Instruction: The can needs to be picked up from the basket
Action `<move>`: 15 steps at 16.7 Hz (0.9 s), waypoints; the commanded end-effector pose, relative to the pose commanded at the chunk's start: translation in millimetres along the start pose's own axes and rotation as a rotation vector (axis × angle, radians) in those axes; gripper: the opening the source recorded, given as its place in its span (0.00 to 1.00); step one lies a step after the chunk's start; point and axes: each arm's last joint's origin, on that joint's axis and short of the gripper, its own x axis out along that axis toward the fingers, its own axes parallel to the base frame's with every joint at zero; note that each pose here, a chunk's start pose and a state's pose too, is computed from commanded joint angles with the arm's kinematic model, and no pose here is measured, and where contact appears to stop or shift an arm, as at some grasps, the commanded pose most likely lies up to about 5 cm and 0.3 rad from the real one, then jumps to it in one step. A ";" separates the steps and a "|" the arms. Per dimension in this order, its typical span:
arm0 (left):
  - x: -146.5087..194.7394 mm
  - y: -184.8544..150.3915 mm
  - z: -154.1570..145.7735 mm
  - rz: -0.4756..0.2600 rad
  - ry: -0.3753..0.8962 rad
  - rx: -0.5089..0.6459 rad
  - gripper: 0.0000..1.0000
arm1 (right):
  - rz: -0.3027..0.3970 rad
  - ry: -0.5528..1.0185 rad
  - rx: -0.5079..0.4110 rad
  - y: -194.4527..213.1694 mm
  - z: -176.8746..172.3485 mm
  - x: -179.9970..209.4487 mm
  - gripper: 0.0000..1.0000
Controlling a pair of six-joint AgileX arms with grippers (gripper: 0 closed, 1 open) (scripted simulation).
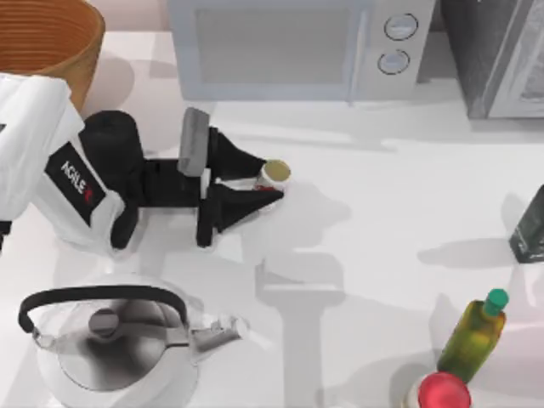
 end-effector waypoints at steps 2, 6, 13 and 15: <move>0.0 0.0 0.0 0.000 0.000 0.000 0.00 | 0.000 0.000 0.000 0.0 0.0 0.0 1.00; 0.0 0.0 0.0 0.000 0.000 0.000 0.15 | 0.000 0.000 0.000 0.0 0.0 0.0 1.00; 0.0 0.0 0.0 0.000 0.000 0.000 0.68 | 0.000 0.000 0.000 0.0 0.0 0.0 1.00; 0.0 0.0 0.0 0.000 0.000 0.000 0.83 | 0.000 0.000 0.000 0.0 0.0 0.0 1.00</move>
